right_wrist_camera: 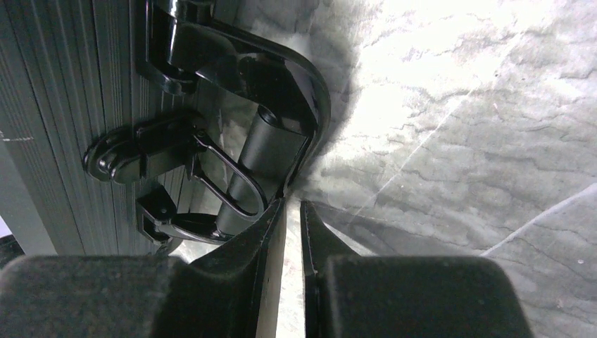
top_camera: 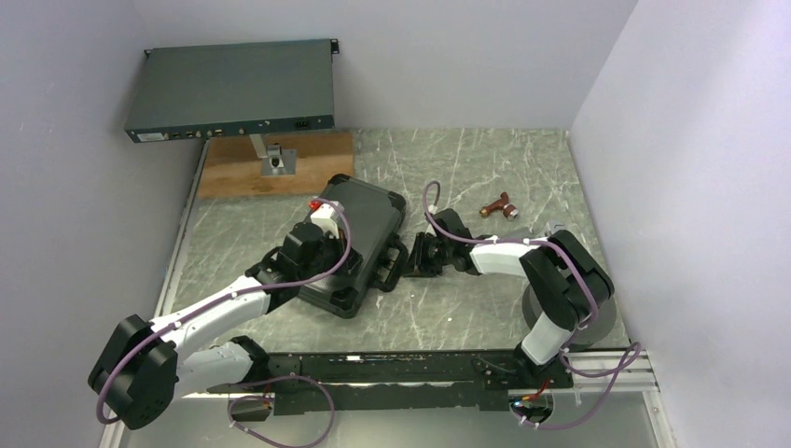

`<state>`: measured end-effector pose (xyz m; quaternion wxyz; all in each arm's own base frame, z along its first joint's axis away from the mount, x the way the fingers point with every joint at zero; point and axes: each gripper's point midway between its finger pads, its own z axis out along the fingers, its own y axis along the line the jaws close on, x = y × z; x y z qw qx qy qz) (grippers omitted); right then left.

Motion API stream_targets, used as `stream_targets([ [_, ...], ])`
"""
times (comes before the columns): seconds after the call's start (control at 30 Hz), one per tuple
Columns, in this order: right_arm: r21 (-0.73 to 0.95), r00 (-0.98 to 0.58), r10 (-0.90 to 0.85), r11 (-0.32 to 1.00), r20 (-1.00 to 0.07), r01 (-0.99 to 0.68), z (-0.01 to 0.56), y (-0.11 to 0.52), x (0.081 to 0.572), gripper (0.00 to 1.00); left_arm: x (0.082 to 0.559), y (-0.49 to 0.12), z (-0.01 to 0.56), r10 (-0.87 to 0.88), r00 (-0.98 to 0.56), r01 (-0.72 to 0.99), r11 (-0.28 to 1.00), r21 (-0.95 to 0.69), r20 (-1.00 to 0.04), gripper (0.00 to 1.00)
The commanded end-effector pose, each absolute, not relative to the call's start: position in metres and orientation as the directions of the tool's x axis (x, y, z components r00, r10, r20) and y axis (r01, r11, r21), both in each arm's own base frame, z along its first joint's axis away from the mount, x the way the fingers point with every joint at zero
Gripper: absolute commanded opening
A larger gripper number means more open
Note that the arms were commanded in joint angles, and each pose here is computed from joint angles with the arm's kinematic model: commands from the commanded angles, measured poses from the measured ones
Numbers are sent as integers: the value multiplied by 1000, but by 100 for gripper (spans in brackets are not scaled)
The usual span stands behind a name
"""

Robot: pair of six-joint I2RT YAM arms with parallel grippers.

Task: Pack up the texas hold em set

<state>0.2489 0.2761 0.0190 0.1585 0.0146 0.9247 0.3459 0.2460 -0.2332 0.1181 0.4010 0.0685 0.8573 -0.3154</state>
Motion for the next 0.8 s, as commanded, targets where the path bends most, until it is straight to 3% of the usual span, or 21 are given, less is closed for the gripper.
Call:
stream_targets([
  [0.0,651,-926,167,752,-339,-103,41,281,268,16,200,-210,54,-3,-823,292,856,-427,-569,0],
  [0.77,684,-926,167,720,-339,-121,53,289,269,15,196,-214,50,3,-829,292,855,-428,-559,0],
])
